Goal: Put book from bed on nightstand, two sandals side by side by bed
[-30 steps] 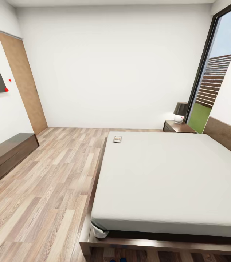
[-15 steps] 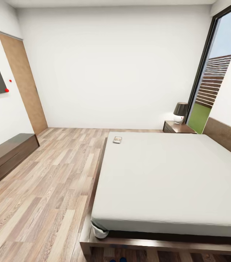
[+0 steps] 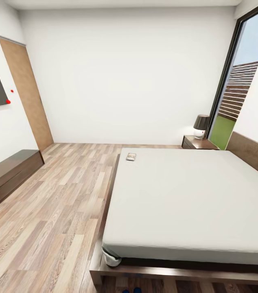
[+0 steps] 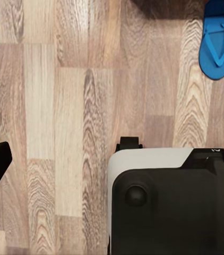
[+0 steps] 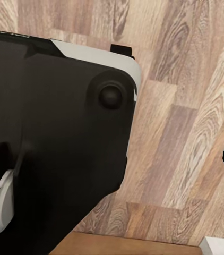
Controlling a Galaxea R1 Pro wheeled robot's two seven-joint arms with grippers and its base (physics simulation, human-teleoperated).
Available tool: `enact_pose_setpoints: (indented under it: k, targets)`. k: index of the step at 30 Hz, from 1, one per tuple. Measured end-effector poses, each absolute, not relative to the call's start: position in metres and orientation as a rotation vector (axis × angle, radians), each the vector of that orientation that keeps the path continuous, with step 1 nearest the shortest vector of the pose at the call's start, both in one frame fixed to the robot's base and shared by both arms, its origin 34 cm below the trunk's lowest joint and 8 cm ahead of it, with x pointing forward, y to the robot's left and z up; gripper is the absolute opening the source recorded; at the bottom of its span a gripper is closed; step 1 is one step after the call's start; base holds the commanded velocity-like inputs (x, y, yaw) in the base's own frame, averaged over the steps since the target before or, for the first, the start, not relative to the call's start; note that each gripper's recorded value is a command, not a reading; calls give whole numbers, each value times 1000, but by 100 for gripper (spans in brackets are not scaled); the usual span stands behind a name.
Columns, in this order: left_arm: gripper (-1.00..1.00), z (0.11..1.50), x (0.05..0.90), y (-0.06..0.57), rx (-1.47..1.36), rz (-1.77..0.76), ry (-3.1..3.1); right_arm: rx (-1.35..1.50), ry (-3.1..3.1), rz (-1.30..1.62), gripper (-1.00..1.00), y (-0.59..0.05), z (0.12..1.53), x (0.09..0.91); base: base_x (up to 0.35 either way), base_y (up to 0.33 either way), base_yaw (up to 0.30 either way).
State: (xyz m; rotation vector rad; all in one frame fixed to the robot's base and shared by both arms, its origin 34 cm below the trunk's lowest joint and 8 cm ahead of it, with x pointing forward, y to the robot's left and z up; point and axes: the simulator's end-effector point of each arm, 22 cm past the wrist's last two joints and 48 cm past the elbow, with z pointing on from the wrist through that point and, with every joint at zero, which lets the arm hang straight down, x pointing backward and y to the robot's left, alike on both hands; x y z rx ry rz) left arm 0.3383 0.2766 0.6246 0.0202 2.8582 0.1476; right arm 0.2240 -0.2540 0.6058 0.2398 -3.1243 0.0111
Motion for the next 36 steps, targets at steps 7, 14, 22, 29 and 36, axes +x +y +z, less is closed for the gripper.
enact_pose_setpoints:
  k: [7, 14, 22, 29, 36]
  targets:
    - [100, 628, 329, 278, 22, 150, 2869, 238, -3125, -6, 100, -247, 611, 221, 0, 0, 0]
    - [100, 630, 311, 281, 24, 154, 2889, 239, -3123, -11, 100, -245, 616, 218, 0, 0, 0]
    - [100, 626, 280, 278, 31, 128, 2923, 237, -3124, -10, 100, -246, 617, 217, 0, 0, 0]
    - [100, 623, 259, 273, 36, 91, 2955, 236, -3126, -3, 100, -249, 617, 217, 0, 0, 0]
    - [100, 620, 241, 275, 37, 90, 2980, 235, -3126, 0, 100, -251, 617, 217, 0, 0, 0]
